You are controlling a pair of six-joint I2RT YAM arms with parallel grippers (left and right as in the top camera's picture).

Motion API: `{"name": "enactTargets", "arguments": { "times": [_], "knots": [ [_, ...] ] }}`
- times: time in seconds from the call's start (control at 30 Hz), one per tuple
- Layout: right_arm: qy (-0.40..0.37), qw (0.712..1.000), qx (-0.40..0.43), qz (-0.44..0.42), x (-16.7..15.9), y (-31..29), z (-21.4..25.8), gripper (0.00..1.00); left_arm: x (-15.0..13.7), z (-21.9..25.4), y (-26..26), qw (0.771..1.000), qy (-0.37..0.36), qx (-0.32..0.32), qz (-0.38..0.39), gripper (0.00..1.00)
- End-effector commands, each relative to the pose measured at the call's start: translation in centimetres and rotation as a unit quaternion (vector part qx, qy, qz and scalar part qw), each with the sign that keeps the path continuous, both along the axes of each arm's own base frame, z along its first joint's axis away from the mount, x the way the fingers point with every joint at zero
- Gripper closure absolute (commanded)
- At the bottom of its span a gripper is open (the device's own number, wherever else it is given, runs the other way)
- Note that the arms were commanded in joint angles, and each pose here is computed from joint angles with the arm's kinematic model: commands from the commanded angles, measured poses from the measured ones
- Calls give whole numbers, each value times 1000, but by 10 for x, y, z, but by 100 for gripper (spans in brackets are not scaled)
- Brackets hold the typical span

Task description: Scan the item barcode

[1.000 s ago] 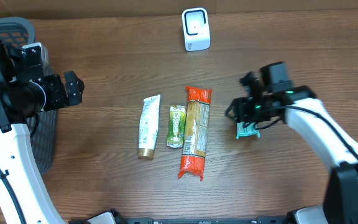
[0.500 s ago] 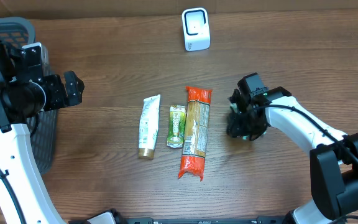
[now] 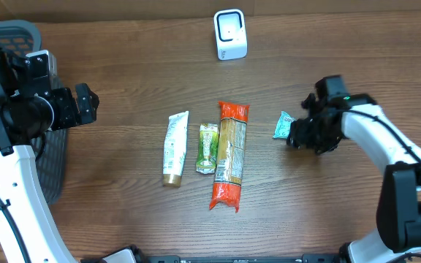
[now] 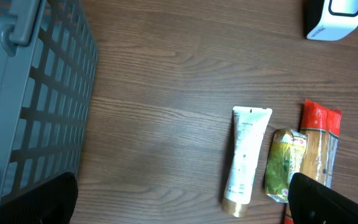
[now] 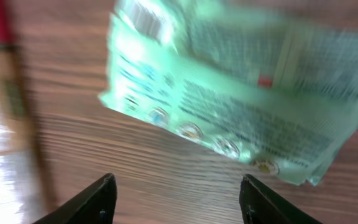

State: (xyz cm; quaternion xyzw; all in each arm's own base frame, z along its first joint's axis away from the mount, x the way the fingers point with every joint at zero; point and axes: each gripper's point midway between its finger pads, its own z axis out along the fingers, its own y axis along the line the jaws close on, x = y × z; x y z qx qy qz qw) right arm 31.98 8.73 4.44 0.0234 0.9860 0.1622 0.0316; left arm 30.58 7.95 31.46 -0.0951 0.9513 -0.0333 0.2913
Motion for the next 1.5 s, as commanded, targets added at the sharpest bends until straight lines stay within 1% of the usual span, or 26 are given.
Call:
{"name": "enactTargets", "arguments": {
  "times": [0.0,0.13,0.2,0.3,0.47,0.53,0.6,0.67,0.77,0.9,1.1,1.17,1.33,1.47],
  "knots": [
    [-68,993,93,-31,23,-7,56,36,2,4,-1,1000,-8,-1,-9,0],
    [-47,989,97,-100,18,-45,55,35,2,4,-1,1000,-7,-1,-9,0],
    [-34,987,98,-122,12,-57,48,30,2,4,-1,1000,-8,-1,-9,1],
    [-14,986,95,-140,0,-67,34,27,2,4,-1,1000,-7,-1,-10,1],
    [2,985,85,-148,-13,-70,16,24,2,4,-1,1000,-8,-1,-9,0],
    [0,985,86,-147,-14,-70,10,23,2,4,-1,1000,-8,-1,-9,1],
    [-4,985,87,-146,-15,-69,6,19,2,4,-1,1000,-7,-1,-9,0],
    [-8,985,87,-146,-15,-69,1,18,2,4,-1,1000,-8,-1,-9,1],
    [-17,986,88,-143,-14,-68,-3,18,2,4,-1,1000,-8,-1,-9,1],
    [-54,985,86,-137,-2,-69,-9,18,2,4,-1,1000,-7,-1,-9,0],
    [-108,982,95,-124,17,-67,-14,19,2,4,-1,1000,-7,-1,-9,0],
    [-119,981,98,-117,23,-63,-18,20,2,4,-1,1000,-7,-1,-9,1],
    [-117,981,120,-93,31,-45,-35,26,2,4,-1,1000,-8,-1,-9,0],
    [-90,985,122,-81,25,-33,-54,34,2,4,-1,1000,-7,-1,-9,0]
  ]
}}
